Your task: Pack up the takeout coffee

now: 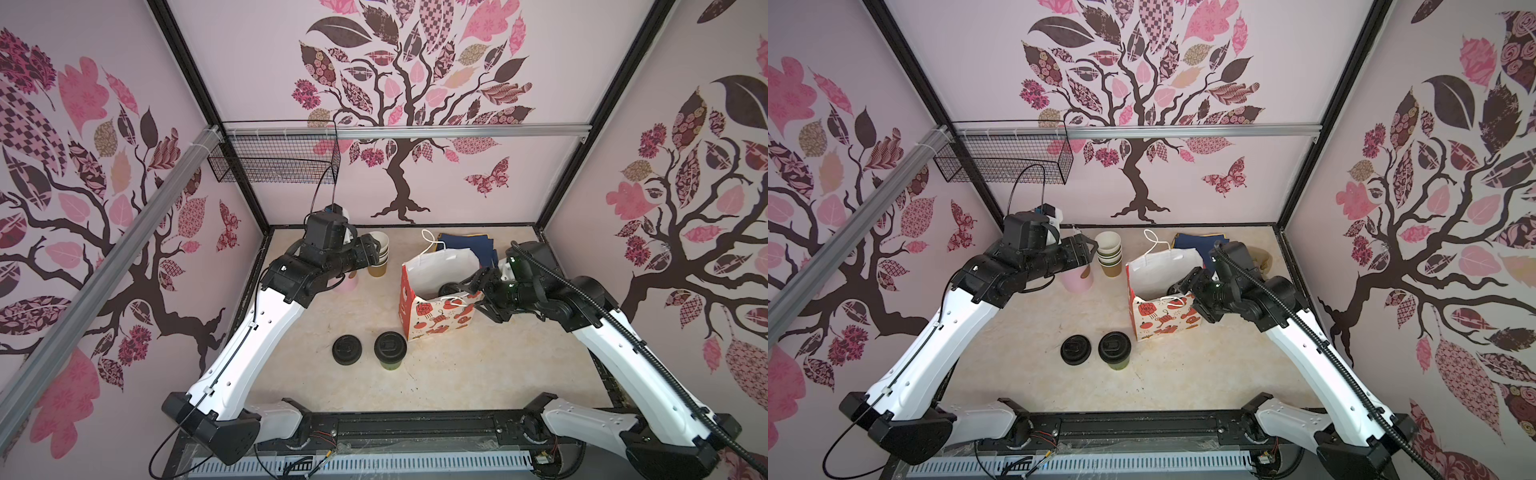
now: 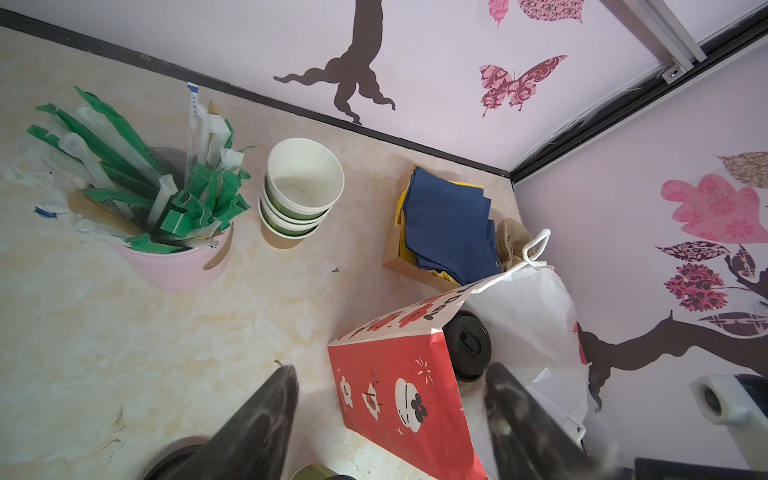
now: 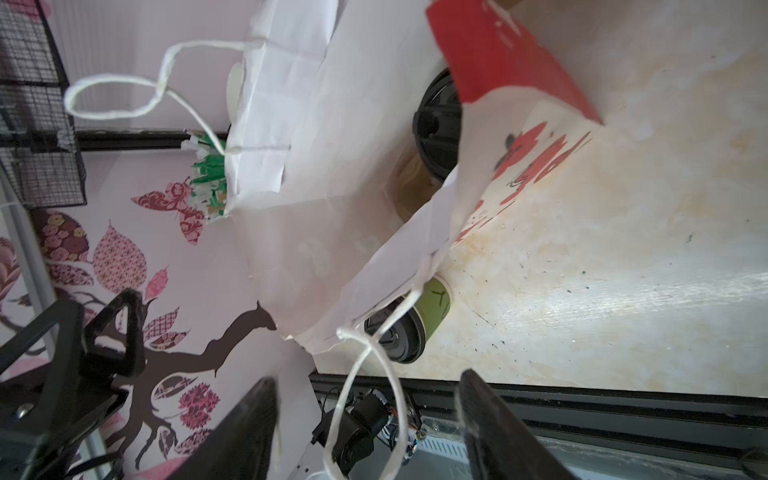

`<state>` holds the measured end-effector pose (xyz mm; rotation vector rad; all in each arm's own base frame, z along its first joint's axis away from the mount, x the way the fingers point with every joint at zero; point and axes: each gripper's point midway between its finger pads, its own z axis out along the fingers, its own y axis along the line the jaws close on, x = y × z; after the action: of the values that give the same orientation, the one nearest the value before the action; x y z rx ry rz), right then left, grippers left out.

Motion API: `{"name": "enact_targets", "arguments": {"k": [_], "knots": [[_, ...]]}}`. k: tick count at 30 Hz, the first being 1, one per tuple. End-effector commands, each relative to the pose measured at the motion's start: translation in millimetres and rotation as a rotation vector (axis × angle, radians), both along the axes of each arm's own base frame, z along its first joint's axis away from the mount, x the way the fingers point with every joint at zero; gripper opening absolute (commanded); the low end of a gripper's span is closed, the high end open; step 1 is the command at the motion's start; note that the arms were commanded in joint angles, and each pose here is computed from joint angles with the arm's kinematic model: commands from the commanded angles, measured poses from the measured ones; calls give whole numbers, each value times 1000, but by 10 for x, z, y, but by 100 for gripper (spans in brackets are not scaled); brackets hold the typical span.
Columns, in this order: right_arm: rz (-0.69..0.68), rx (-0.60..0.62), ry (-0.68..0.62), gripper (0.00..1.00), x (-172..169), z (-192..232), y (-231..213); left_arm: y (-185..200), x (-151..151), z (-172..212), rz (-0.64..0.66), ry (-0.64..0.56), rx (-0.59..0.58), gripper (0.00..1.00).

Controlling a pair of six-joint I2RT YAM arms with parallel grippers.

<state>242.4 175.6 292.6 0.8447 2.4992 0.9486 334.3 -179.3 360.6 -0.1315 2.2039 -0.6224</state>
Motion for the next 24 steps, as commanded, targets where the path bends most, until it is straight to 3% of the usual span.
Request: {"name": "enact_targets", "arguments": {"k": [1, 10, 24], "knots": [[-395, 25, 254, 70, -82, -257, -294, 0, 46, 140, 2, -44, -11, 73], [-395, 44, 224, 60, 194, -342, -141, 76, 20, 147, 14, -49, 31, 73], [-388, -10, 230, 25, 190, -540, -197, 179, -64, 122, 38, -43, 54, 74]]}}
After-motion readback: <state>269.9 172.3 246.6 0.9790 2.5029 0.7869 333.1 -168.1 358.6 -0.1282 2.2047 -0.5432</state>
